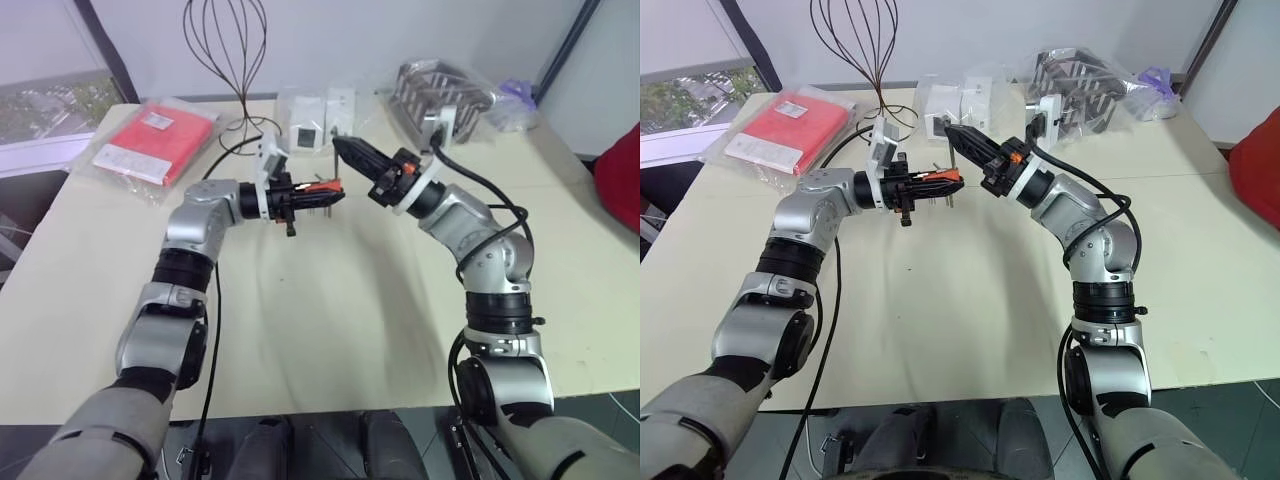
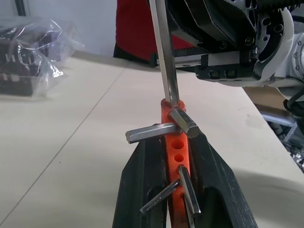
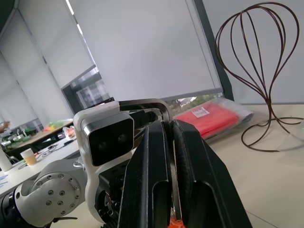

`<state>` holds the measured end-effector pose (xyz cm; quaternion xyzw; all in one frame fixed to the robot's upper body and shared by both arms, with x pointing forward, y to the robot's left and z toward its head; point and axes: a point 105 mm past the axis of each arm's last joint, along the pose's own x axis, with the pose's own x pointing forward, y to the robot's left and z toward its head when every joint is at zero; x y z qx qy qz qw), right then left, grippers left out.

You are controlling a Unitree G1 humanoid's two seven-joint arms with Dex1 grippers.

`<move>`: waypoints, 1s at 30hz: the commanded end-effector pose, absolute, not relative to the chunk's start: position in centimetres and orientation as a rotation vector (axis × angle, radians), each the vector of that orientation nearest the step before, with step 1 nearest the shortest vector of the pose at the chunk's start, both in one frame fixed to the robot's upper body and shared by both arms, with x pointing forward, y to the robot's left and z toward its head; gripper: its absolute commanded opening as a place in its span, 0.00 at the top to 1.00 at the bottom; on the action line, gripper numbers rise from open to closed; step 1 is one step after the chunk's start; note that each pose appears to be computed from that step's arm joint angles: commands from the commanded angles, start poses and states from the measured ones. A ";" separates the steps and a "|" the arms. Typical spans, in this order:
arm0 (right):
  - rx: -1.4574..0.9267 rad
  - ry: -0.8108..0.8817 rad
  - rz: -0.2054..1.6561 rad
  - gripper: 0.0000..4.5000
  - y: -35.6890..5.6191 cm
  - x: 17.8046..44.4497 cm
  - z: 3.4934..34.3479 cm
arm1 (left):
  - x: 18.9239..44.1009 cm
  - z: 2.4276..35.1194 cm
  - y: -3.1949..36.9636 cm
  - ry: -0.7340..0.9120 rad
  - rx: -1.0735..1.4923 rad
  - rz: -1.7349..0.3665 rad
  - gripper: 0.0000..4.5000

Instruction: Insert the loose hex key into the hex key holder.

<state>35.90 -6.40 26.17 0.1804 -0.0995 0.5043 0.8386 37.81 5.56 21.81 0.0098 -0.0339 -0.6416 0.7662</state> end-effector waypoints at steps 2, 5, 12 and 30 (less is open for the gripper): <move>0.378 -0.170 1.081 0.99 -6.1 35.8 25.3 | 37.7 26.7 5.7 -0.286 0.077 -1.361 1.00; 0.375 -0.171 1.076 0.99 -6.1 35.8 25.3 | 37.7 27.1 5.5 -0.320 0.128 -1.347 1.00; 0.373 -0.187 1.064 0.99 -6.3 35.9 25.5 | 37.5 28.2 5.1 -0.376 0.149 -1.344 1.00; 0.414 -0.306 0.916 0.02 -8.6 37.8 27.6 | 37.8 25.5 5.6 -0.288 0.103 -1.330 1.00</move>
